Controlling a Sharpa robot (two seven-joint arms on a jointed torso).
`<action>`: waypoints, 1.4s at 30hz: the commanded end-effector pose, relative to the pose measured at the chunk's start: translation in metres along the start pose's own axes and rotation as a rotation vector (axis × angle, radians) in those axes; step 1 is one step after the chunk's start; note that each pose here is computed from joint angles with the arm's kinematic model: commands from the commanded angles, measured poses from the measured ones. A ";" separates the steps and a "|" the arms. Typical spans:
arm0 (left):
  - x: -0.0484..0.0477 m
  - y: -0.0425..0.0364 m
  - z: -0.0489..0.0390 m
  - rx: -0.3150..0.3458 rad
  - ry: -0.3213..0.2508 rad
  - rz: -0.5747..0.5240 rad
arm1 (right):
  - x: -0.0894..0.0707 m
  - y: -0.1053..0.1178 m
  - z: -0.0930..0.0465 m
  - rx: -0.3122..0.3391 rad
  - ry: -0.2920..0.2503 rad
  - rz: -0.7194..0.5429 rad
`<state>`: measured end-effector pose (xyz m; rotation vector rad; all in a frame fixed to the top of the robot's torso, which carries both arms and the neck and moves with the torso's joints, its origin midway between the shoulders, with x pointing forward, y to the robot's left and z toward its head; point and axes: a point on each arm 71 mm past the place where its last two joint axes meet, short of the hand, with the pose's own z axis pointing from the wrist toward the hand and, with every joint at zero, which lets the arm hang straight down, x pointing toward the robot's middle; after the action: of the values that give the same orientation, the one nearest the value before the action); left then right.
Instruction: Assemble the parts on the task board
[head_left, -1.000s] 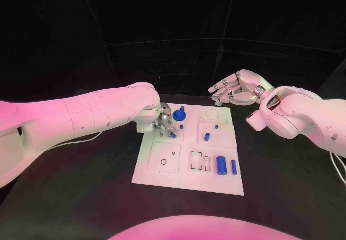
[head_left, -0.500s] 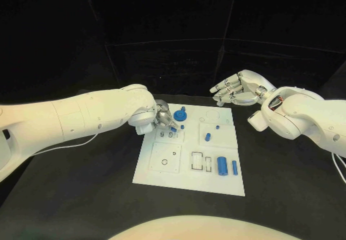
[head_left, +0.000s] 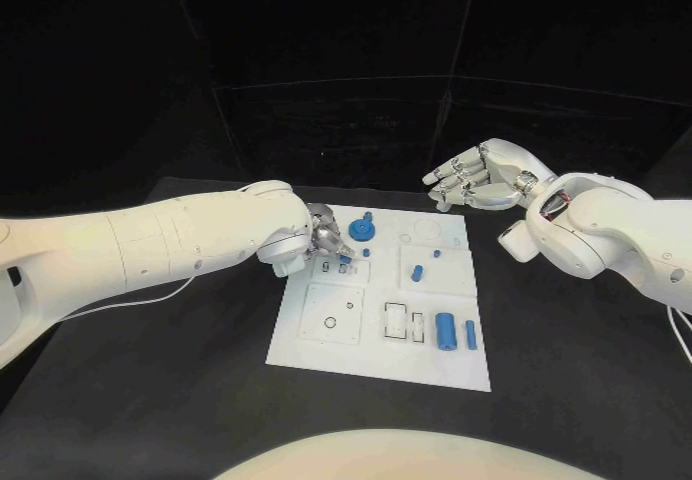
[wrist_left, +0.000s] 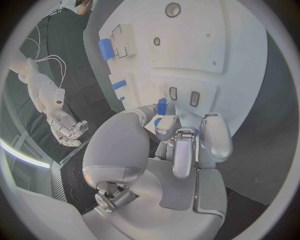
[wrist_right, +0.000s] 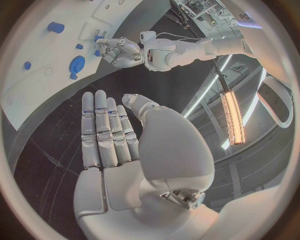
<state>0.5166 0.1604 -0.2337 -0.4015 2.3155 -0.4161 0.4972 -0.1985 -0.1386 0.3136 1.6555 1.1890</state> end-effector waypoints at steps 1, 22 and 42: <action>0.0010 0.0029 0.0009 -0.011 -0.021 0.026 | 0.000 0.002 0.000 -0.010 0.005 -0.001; 0.0093 0.0156 0.0018 -0.058 0.039 0.080 | 0.000 0.002 0.001 -0.012 0.009 -0.001; 0.0126 0.0124 0.0031 -0.063 0.071 0.109 | 0.002 0.003 0.002 -0.014 0.014 0.000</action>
<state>0.5113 0.1647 -0.2436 -0.3268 2.3672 -0.3508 0.4979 -0.1959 -0.1391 0.3090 1.6603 1.1943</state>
